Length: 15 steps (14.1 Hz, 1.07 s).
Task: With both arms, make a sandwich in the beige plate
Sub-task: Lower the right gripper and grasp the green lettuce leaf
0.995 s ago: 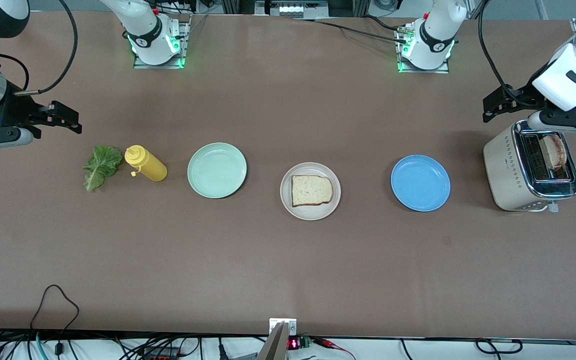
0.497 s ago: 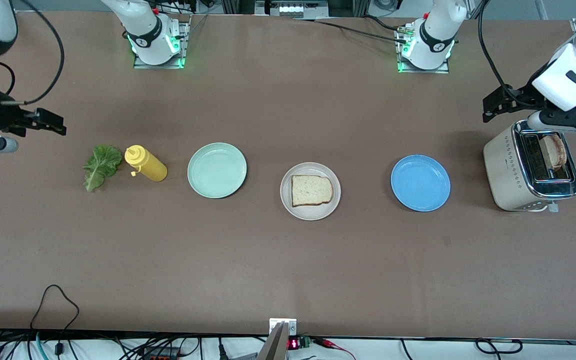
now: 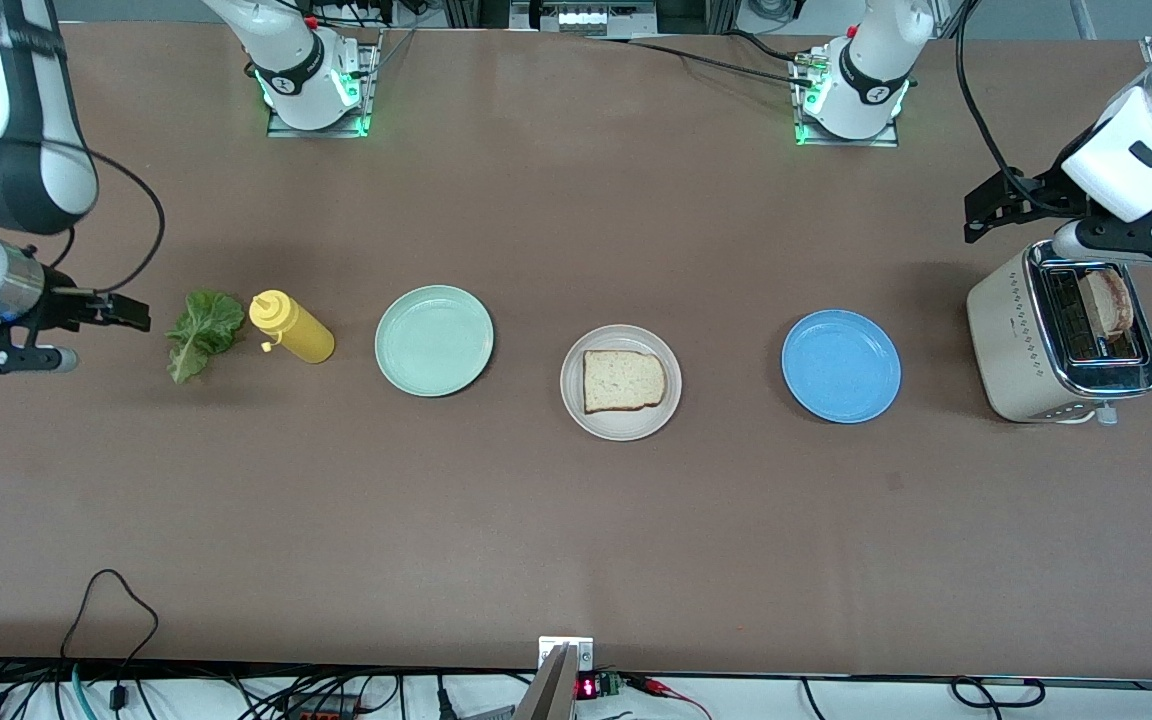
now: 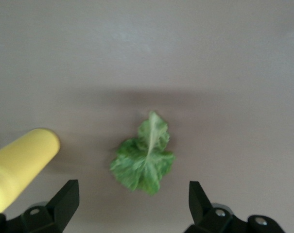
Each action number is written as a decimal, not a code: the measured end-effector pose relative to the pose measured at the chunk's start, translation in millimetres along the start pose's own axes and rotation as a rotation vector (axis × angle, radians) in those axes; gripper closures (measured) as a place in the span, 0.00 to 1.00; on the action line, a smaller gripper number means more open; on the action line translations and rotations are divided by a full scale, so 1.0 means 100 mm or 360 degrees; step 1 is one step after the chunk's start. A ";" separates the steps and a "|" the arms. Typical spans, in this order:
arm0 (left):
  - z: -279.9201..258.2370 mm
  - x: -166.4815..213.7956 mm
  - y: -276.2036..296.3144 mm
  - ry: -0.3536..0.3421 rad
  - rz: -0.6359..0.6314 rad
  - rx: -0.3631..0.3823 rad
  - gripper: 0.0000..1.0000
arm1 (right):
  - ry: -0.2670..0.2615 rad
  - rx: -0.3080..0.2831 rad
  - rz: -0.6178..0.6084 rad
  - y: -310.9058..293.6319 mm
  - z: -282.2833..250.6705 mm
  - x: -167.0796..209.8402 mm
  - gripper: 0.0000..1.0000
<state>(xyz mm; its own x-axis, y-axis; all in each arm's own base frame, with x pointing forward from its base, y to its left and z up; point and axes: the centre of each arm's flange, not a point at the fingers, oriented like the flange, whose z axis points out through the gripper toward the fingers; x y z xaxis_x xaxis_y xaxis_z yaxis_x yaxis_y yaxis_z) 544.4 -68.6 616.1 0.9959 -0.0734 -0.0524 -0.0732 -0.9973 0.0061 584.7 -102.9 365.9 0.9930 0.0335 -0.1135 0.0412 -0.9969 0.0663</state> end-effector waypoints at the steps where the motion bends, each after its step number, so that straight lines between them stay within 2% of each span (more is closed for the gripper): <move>1: 0.00 0.00 0.04 -0.0001 0.0012 0.0001 0.00 | -0.0003 -0.0002 0.0000 0.05 0.16 0.03 0.00; 8: 0.00 -0.01 0.08 -0.0004 0.0022 0.0001 0.00 | 0.0057 -0.0017 -0.0024 0.01 1.23 0.16 0.00; 12: 0.00 -0.01 0.08 -0.0004 0.0022 0.0001 0.00 | 0.0044 -0.0015 -0.0040 -0.02 1.55 0.15 0.00; 13: 0.00 -0.01 0.08 -0.0004 0.0022 0.0001 0.00 | 0.0035 -0.0013 -0.0049 -0.02 1.59 0.14 0.04; 14: 0.00 -0.01 0.07 -0.0004 0.0022 0.0001 0.00 | 0.0027 -0.0012 -0.0059 -0.02 1.62 0.13 0.04; 15: 0.00 -0.01 0.07 -0.0004 0.0020 0.0001 0.00 | 0.0020 -0.0011 -0.0070 0.00 1.64 0.12 0.13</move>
<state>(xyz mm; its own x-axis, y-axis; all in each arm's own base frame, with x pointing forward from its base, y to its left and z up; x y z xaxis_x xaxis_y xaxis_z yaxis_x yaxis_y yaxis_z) 543.2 -75.5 615.9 0.9948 -0.0861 -0.0551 -0.0859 -0.9963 0.0060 578.8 -113.7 201.5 0.9915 0.0782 -0.1040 0.0855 -0.9940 0.0685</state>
